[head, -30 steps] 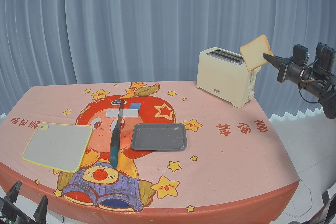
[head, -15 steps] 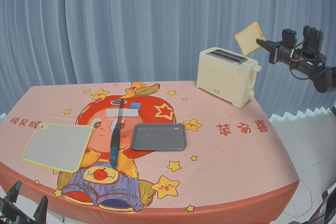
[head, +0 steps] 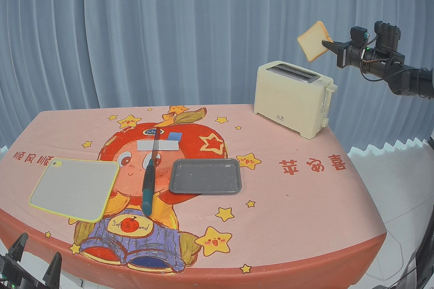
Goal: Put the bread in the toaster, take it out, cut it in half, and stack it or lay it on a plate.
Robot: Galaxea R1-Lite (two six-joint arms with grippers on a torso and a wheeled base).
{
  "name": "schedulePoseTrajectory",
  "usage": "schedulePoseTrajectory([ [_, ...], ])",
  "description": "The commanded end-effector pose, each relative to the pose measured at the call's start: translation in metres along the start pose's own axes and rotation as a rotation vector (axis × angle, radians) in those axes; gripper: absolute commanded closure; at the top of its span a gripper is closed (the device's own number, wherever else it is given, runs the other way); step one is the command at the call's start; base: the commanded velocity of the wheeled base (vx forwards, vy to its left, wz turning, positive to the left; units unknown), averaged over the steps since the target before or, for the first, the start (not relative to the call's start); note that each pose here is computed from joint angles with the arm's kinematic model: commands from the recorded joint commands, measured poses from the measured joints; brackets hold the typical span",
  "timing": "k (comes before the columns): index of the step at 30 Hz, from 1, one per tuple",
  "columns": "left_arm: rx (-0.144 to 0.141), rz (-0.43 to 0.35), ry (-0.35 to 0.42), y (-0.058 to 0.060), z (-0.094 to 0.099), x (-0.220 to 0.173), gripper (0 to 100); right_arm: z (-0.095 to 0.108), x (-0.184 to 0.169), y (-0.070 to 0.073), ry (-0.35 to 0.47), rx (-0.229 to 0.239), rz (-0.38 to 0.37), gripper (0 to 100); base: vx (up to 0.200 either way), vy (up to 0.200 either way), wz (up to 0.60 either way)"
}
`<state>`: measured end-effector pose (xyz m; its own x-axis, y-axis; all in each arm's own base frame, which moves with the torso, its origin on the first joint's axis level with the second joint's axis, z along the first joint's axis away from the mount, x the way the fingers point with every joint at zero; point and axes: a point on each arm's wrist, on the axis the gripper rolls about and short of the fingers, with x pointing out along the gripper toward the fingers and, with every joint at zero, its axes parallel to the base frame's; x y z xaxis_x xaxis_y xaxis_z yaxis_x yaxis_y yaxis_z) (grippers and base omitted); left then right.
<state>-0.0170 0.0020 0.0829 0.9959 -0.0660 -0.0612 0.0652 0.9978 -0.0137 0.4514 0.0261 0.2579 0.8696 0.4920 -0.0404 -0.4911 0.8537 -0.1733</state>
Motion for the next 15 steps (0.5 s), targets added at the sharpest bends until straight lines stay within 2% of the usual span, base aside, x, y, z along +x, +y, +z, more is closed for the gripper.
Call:
schedulePoseTrajectory([
  [1,0.0,0.0,0.018,0.0,-0.005,0.001,0,-0.029,0.025,-0.01,0.033,0.017,0.017,100,0.0,0.0,0.0],
  [8,0.0,0.0,0.018,0.0,-0.005,0.001,0,-0.04,0.035,-0.01,0.036,0.02,0.038,100,0.0,0.0,0.0],
  [15,0.0,0.0,0.018,0.0,-0.005,0.001,0,-0.043,0.036,-0.008,0.037,0.021,0.054,100,0.0,0.0,0.0],
])
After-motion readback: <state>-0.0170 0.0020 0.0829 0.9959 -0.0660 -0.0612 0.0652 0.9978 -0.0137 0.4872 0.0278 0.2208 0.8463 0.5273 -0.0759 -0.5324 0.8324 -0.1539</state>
